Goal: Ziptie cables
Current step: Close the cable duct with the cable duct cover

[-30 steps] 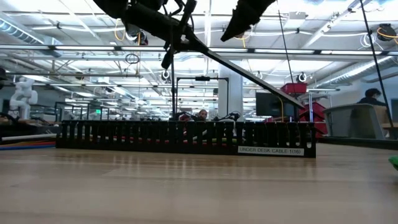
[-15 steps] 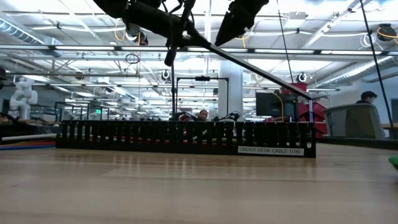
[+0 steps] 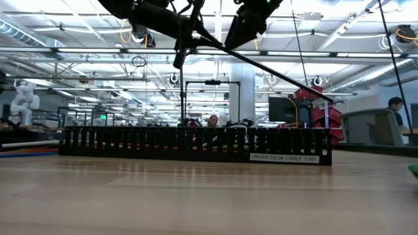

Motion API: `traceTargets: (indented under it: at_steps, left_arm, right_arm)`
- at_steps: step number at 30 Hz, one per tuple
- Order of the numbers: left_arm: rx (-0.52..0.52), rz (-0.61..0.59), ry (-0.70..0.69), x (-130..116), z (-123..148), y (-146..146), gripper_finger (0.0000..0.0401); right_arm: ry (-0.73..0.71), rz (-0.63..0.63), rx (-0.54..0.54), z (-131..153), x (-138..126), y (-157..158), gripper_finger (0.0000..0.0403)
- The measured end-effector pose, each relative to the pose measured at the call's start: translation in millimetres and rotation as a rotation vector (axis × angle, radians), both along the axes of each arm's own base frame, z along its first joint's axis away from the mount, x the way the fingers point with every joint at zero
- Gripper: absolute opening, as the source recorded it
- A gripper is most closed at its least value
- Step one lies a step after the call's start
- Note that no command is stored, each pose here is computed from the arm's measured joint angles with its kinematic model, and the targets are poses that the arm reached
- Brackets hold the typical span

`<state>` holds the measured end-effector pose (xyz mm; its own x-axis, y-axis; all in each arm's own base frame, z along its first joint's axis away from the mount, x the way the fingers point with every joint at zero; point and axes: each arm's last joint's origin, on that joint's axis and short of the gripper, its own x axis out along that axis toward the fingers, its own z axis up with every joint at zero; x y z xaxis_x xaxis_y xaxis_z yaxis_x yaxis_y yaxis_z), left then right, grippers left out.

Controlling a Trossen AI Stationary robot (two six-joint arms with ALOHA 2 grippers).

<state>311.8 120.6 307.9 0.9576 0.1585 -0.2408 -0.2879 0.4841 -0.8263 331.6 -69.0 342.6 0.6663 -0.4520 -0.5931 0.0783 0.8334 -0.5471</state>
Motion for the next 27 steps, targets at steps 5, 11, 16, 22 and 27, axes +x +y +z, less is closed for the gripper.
traceTargets:
  at_steps: [5, 11, 16, 22, 27]
  left_arm:
    - [-0.006, -0.024, -0.003, 0.1, 0.1, -0.7, 0.0]
    - [-0.016, -0.057, -0.001, 0.1, -0.4, -1.7, 0.0]
    - [-0.018, -0.063, 0.0, -0.1, -0.5, -1.3, 0.0]
    - [-0.017, -0.062, -0.002, -0.3, -0.3, -0.7, 0.0]
    - [-0.014, -0.06, -0.007, -0.4, 0.2, -0.2, 0.0]
  right_arm:
    - [0.047, 0.024, -0.028, -8.5, 6.1, -1.3, 0.0354]
    - [0.03, 0.035, -0.055, -8.6, 10.5, -3.0, 0.0353]
    - [0.028, 0.027, -0.059, -6.5, 8.1, -4.4, 0.0335]
    - [0.071, 0.014, -0.042, -11.5, 6.0, -8.8, 0.0305]
    - [0.042, -0.004, -0.029, -10.1, 6.5, -12.7, 0.0283]
